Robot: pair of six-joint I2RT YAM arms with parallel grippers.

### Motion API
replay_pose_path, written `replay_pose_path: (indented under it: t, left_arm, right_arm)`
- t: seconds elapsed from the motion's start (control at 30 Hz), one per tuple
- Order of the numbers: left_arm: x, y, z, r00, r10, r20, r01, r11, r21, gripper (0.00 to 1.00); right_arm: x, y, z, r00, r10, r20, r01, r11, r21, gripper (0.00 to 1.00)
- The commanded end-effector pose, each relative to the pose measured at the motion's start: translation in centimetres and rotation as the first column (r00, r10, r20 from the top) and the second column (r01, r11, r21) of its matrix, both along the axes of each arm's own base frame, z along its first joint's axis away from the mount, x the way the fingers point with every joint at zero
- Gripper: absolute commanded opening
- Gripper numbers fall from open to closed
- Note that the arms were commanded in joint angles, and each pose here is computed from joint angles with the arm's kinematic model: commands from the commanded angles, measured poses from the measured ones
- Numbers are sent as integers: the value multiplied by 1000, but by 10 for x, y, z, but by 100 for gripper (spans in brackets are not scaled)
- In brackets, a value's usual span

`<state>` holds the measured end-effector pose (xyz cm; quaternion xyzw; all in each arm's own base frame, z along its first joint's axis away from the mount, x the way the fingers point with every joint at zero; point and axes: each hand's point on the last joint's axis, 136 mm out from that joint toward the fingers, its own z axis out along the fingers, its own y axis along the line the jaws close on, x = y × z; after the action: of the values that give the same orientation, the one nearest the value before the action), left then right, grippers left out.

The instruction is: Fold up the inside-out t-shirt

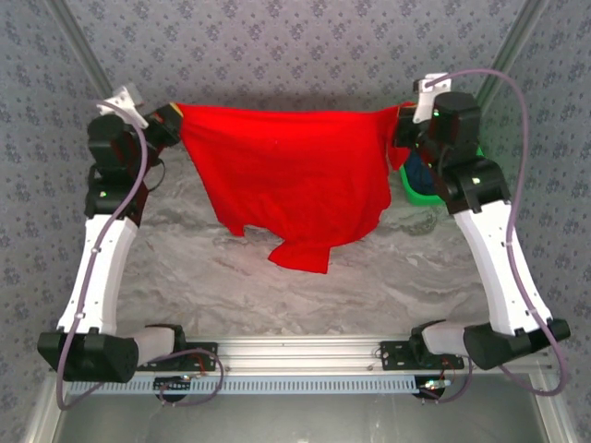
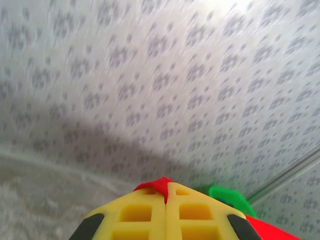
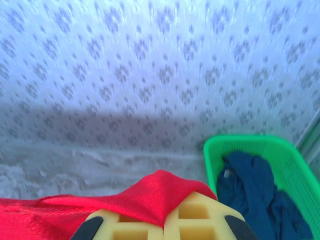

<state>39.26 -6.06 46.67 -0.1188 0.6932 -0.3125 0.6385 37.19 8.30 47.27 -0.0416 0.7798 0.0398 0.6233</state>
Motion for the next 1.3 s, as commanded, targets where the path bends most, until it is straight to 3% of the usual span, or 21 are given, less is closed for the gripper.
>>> replay_pose_path:
  t: [0.0,0.23,0.47,0.6,0.77,0.87,1.0,1.13,1.2,1.27]
  left_arm:
    - [-1,12,15,999,51,5,-52,996,68,0]
    - [-39,20,99,981,86,174,-109,986,127,0]
    - [-77,15,127,976,51,213,-86,983,160,0]
    - [-106,-6,132,976,-50,212,17,988,156,0]
    - [-110,-45,96,974,-192,120,170,971,167,0]
    - [-105,-65,61,967,-254,14,248,954,171,0]
    - [-98,-74,-5,947,-275,-167,300,941,153,0]
    - [-96,-69,-89,902,-233,-362,300,944,139,0]
    - [-94,-68,-137,864,-210,-458,292,950,114,0]
    - [-93,-67,-178,819,-193,-540,277,958,78,0]
  right_arm:
    - [4,3,6,1000,23,18,-23,999,-34,0]
    - [-29,10,66,977,89,196,-83,996,-36,0]
    - [-72,13,101,941,142,306,-148,989,-2,0]
    - [-76,-10,113,948,36,318,-18,998,-57,0]
    - [-67,-34,148,911,-76,405,141,981,-132,0]
    - [-32,-18,162,906,-46,420,119,982,-150,0]
    - [50,33,145,923,54,382,5,988,-153,0]
    - [146,121,79,932,201,302,-161,975,-153,0]
    - [189,184,18,924,286,253,-248,954,-170,0]
    - [217,233,-49,920,340,193,-311,936,-168,13]
